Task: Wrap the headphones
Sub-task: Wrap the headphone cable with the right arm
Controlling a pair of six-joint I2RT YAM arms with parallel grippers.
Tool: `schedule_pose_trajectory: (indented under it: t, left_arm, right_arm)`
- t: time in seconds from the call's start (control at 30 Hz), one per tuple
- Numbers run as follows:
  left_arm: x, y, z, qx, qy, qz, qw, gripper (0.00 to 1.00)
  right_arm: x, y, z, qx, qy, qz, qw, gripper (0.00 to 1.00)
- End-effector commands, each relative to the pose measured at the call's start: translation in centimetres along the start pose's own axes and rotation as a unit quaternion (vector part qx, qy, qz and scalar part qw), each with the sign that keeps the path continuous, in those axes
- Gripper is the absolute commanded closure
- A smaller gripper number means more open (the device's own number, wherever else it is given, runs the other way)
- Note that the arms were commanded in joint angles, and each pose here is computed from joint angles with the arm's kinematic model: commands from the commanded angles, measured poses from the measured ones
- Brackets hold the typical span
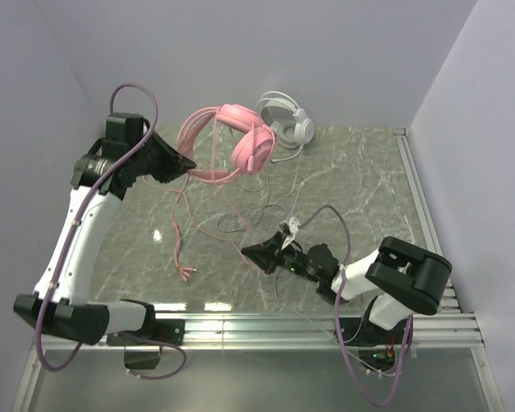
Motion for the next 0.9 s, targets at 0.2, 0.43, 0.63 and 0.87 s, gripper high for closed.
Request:
schedule_pose_trajectory:
  t: [0.2, 0.43, 0.63, 0.87]
  left_arm:
    - [1.7, 7.7, -5.0, 0.005, -0.065, -0.146, 0.987, 0.99]
    - [1.9, 8.2, -4.7, 0.000, -0.051, -0.162, 0.985, 1.00]
    - [1.3, 8.6, -4.1, 0.003, -0.039, -0.179, 0.983, 1.00]
    - [1.5, 9.9, -6.0, 0.003, -0.062, -0.179, 0.982, 1.00]
  right_arm:
    - [2.0, 0.3, 1.6, 0.017, 0.024, -0.034, 0.999, 1.00]
    - [2.8, 0.7, 2.3, 0.020, 0.034, -0.045, 0.998, 1.00]
    - [2.6, 0.1, 3.6, 0.037, 0.033, -0.020, 0.999, 0.97]
    - [1.3, -1.4, 5.3, 0.047, 0.051, 0.009, 0.998, 0.93]
Point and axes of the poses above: each gripper's point midway between its finger pads, its own x axis back along the fingers, its own z axis along the line the jaws close on, y = z × x, the point moved 3 cm from there along x, back along the fingers, and after that the axes turned 14 degrees about -x, right-handed, at the moved point
